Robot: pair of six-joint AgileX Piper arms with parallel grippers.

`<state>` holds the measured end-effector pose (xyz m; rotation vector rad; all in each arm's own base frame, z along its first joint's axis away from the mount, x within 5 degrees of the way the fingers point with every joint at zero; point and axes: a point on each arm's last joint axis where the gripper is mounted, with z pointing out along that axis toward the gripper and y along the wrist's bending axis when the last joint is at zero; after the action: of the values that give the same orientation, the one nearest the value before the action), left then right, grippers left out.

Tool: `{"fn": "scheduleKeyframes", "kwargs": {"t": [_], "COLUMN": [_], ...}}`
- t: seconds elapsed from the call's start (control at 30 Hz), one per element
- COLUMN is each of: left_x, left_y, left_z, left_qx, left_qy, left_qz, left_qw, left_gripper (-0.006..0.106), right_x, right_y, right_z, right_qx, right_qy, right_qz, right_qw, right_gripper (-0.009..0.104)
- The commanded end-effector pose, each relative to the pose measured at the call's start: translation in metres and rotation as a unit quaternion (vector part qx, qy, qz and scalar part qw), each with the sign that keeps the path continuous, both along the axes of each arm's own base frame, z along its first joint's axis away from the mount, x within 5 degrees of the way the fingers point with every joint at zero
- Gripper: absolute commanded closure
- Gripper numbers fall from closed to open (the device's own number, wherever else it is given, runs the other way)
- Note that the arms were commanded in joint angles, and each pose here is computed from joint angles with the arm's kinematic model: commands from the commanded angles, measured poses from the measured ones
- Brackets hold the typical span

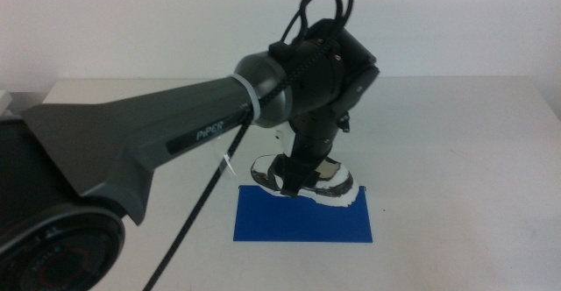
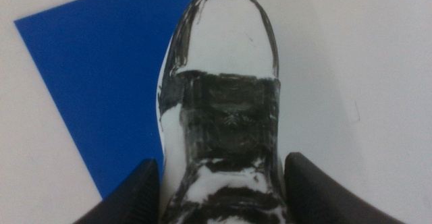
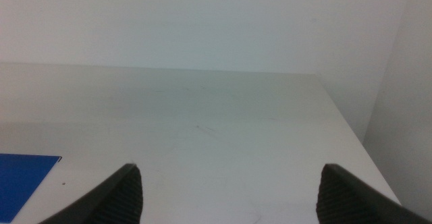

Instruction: Use one arm to grab the shoe from the table and place it on the mat.

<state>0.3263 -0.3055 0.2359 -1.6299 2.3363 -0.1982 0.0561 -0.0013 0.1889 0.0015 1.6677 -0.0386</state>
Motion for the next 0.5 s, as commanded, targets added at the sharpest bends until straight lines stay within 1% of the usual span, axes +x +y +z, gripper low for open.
{"fn": "scheduleKeyframes", "kwargs": {"t": [0.0,0.13,0.27,0.47], "left_x": [-0.003,-0.002,-0.01,-0.015], "left_y": [0.022,0.037,0.05,0.047], "left_z": [0.039,0.048,0.049,0.049], "left_qx": [-0.003,-0.009,-0.004,-0.025], "left_qy": [-0.008,-0.009,0.001,0.024], "left_qz": [0.037,0.051,0.059,0.06], "left_qw": [0.999,0.999,0.998,0.998], "left_gripper": [0.102,0.102,0.102,0.102], "right_x": [-0.002,-0.002,-0.002,-0.002], "right_y": [0.0,0.0,0.0,0.0], "right_z": [0.012,0.012,0.012,0.012], "right_qx": [-0.012,-0.012,-0.012,-0.012], "right_qy": [-0.054,-0.054,-0.054,-0.054], "right_qz": [0.0,0.0,0.0,0.0], "right_qw": [0.998,0.998,0.998,0.998], "right_gripper": [0.029,0.029,0.029,0.029]}}
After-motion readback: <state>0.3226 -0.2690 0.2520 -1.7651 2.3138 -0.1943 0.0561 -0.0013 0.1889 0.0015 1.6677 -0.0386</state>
